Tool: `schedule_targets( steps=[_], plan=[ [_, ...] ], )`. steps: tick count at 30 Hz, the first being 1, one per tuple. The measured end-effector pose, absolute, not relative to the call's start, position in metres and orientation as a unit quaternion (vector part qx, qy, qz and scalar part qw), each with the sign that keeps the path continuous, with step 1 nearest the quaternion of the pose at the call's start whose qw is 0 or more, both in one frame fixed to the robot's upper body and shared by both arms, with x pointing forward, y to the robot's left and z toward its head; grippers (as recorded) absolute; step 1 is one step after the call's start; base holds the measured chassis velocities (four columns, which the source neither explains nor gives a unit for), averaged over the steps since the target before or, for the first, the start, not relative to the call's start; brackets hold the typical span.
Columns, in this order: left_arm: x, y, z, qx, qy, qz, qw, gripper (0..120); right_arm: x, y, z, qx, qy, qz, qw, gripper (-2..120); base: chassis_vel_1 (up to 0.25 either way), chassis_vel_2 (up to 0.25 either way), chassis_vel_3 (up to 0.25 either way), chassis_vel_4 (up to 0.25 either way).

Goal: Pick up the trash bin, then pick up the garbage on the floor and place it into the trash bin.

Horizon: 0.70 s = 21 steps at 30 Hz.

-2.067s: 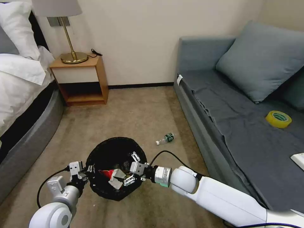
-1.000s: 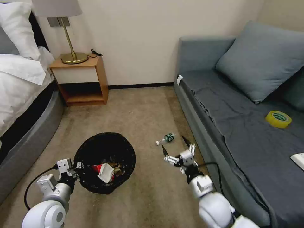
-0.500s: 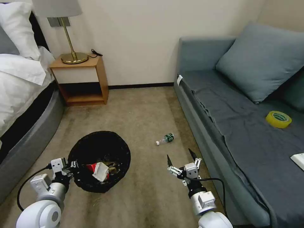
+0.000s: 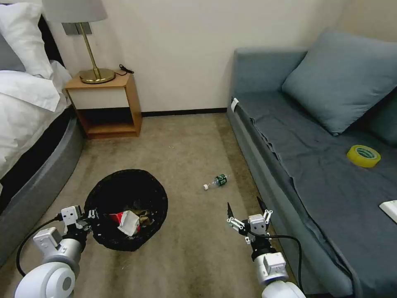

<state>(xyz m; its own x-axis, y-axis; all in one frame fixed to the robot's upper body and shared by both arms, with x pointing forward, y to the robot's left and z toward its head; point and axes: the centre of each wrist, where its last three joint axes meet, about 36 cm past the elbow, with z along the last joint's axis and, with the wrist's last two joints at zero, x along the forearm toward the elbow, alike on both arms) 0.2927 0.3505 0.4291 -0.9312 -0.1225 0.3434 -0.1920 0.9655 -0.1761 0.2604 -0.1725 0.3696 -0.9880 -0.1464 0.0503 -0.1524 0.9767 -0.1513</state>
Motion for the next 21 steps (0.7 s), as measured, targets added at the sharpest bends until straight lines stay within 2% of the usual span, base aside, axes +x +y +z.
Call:
schedule_targets(
  steps=[21],
  plan=[
    [0.2961,0.3599,0.4245,0.084,-0.976,0.111,0.171,3,0.2575,-0.1732,0.3744,0.083,-0.994,0.073,0.021,100,0.000,0.000,0.000,0.000]
  ],
)
